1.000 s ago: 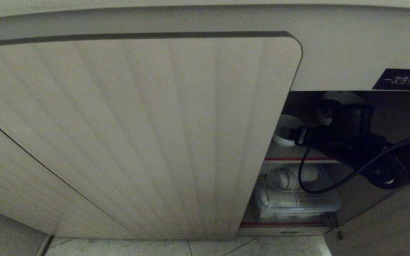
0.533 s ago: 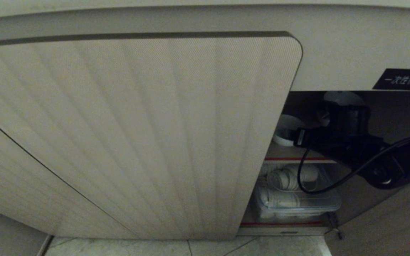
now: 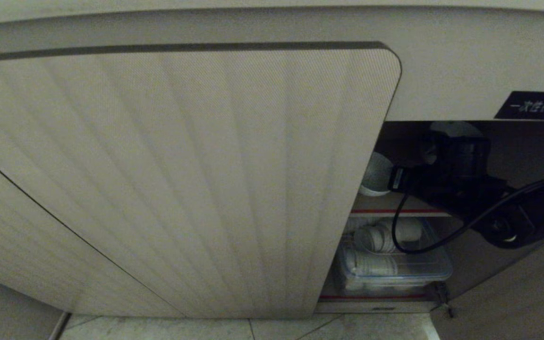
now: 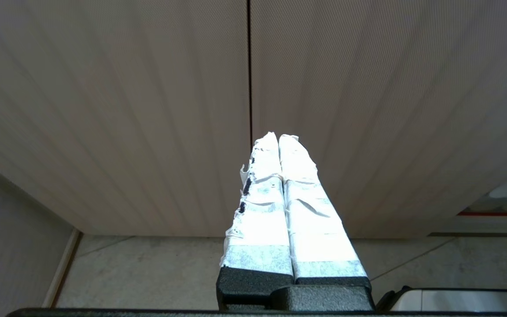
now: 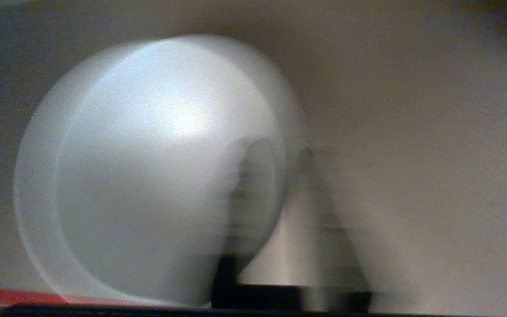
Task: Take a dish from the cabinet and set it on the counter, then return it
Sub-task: Take the bowl from the cabinet
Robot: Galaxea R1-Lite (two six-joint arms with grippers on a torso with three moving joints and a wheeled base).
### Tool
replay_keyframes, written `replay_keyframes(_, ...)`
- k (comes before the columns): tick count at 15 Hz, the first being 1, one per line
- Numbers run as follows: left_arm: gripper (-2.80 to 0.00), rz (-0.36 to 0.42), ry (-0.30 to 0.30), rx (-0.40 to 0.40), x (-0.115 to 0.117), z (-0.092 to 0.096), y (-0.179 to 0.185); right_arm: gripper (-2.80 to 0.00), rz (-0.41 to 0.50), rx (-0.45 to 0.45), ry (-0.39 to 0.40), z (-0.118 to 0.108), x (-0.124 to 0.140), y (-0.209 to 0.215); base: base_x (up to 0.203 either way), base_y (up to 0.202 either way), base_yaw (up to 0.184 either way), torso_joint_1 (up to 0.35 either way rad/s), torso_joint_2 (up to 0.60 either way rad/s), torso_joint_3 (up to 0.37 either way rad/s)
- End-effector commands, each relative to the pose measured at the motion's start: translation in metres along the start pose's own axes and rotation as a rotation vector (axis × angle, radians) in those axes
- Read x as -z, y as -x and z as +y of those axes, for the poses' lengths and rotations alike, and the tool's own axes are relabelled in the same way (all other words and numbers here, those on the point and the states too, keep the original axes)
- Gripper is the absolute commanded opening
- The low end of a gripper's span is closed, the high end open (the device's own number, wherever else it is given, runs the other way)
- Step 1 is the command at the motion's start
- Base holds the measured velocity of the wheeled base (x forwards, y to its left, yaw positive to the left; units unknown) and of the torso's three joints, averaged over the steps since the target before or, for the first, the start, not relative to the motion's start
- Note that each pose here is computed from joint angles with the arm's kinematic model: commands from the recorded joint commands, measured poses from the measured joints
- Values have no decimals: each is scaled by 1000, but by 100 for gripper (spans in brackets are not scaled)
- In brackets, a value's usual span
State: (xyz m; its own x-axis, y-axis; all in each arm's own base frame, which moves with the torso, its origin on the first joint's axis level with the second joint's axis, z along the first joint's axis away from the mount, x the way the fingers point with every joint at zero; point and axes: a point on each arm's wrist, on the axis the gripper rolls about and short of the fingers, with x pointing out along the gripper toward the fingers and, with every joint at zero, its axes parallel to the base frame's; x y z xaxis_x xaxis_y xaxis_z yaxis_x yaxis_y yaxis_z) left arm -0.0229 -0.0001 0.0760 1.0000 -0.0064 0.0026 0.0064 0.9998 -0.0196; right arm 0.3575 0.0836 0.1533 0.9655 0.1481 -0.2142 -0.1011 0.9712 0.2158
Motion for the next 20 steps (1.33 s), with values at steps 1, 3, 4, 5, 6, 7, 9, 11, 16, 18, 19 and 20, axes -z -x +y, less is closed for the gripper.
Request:
replay_keyframes(1,-280,0,0,-1,0,0,0,-280,-5,0,-2,0,0,0,0,0,0,0,0,0)
replay_keyframes(3,-280,0,0,0,0,0,0,-280,-6,-1,-2,0,-1,0,0,0,0,0,0,0)
replay_keyframes(4,-280,-1,0,-2,0,0,0,-280,-6,-1,-1,0,-1,0,0,0,0,0,0,0)
replay_keyframes(5,-280,-1,0,-2,0,0,0,-280,-6,-1,-1,0,-1,0,0,0,0,0,0,0)
replay_keyframes(6,-280,-1,0,-1,0,0,0,-280,-5,-1,-2,0,-1,0,0,0,0,0,0,0)
replay_keyframes(7,-280,-1,0,-2,0,0,0,-280,-6,-1,-2,0,-1,0,0,0,0,0,0,0)
replay_keyframes(9,-280,0,0,0,0,0,0,-280,-8,-1,-1,0,-2,1,0,0,0,0,0,0)
replay_keyframes(11,-280,0,0,-1,0,0,0,-280,-5,0,-1,0,-2,2,0,0,0,0,0,0)
replay_keyframes(16,-280,0,0,0,0,0,0,-280,11,0,6,0,0,11,0,0,0,0,0,0)
replay_keyframes(18,-280,0,0,0,0,0,0,-280,20,1,5,0,2,15,0,0,0,0,0,0)
replay_keyframes(19,-280,-1,0,-1,0,0,0,-280,28,0,5,0,3,18,0,0,0,0,0,0)
replay_keyframes(20,-280,0,0,0,0,0,0,-280,32,1,5,0,3,21,0,0,0,0,0,0)
